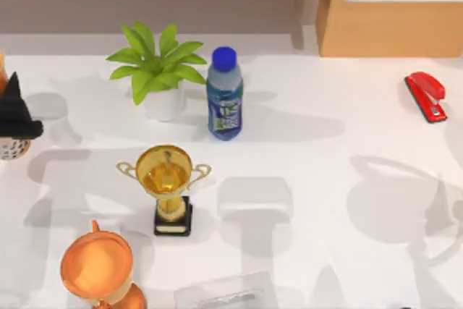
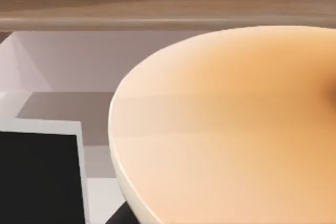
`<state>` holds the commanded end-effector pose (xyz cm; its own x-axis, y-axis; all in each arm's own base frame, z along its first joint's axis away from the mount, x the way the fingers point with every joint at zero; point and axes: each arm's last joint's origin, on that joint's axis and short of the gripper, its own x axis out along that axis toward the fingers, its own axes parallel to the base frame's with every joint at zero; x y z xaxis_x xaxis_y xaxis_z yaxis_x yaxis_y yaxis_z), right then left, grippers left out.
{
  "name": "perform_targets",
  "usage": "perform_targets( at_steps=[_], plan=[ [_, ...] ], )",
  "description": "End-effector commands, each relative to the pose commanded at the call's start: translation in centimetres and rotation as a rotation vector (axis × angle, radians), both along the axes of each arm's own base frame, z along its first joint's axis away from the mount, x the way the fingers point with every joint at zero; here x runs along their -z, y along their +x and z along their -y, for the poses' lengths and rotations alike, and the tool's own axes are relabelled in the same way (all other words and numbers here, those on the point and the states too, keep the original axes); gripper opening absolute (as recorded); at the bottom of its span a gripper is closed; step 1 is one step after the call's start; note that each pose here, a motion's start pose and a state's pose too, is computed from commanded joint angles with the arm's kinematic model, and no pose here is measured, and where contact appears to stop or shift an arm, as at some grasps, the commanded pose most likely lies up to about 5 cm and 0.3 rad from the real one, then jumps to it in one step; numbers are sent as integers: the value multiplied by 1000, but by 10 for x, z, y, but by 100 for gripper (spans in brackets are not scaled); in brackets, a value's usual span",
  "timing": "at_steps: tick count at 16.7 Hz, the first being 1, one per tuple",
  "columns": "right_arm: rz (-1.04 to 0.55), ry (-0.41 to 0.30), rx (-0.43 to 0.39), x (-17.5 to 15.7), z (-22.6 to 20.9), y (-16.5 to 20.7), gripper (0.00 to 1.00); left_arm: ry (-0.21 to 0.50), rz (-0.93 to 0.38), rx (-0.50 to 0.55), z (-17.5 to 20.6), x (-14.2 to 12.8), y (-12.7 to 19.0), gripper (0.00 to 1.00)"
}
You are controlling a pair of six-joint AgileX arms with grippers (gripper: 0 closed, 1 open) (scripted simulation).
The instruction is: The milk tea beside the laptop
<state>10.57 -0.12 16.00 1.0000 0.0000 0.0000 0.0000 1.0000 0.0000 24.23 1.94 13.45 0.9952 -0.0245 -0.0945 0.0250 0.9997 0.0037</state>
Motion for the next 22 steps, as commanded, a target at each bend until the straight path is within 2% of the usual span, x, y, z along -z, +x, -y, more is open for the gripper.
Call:
perform_targets(
  at_steps=[11, 17, 22],
  plan=[
    [0, 0, 0, 0, 0, 0, 100, 8, 69, -6, -2, 8, 6, 0],
    [0, 0, 0, 0, 0, 0, 100, -10, -7, -10, -2, 27, -2, 0],
    [0, 0, 0, 0, 0, 0, 100, -11, -18, -10, -1, 28, -3, 0]
  ],
)
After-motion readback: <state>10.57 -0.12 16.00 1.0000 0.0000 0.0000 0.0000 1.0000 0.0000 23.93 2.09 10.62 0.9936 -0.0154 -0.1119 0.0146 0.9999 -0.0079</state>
